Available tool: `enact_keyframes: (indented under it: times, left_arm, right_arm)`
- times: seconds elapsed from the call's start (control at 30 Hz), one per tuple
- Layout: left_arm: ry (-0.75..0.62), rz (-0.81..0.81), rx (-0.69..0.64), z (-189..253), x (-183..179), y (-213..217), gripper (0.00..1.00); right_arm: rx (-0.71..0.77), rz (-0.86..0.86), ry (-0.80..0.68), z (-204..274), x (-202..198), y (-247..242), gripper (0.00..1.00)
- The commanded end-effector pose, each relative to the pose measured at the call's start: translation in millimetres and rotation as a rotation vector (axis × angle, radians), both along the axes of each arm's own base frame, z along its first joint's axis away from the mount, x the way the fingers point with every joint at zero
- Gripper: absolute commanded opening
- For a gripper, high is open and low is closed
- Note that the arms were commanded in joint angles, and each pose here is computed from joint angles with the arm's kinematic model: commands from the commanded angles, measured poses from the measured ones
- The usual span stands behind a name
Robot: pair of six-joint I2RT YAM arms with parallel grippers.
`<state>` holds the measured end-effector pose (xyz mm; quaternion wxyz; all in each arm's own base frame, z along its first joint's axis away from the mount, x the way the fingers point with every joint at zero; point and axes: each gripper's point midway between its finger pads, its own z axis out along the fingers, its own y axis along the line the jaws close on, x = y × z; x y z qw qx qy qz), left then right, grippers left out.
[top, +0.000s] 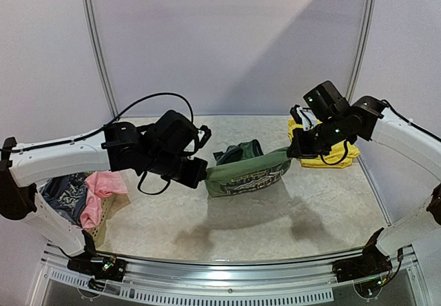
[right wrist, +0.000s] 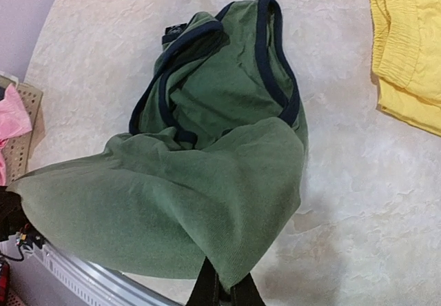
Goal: Fold and stack the mixed laundry pile
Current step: Fold the 2/3-rectangle-folded tank top at the center of the board.
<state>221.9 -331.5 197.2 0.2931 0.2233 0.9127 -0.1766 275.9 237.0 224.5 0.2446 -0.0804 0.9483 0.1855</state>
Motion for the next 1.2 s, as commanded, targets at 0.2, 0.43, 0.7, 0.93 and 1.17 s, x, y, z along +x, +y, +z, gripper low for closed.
enact_keyframes:
  times: [0.2,0.43,0.7,0.93,1.17]
  left_arm:
    - [0.066,0.028,0.085,-25,50,14,0.00]
    - [0.090,0.046,0.101,-35,90,16,0.00]
    - [0.124,0.083,0.113,-49,135,24,0.00]
    - [0.172,0.076,0.102,-61,164,22,0.00]
    - [0.212,0.077,0.108,-82,188,21,0.00]
  right_arm:
    - [-0.236,-0.127,0.016,-26,57,-20,0.00]
    - [-0.260,-0.157,0.031,-39,99,-20,0.00]
    - [-0.229,-0.166,0.030,-51,146,-13,0.00]
    - [-0.241,-0.159,0.075,-81,174,-10,0.00]
    - [-0.233,-0.176,0.100,-106,194,-14,0.00]
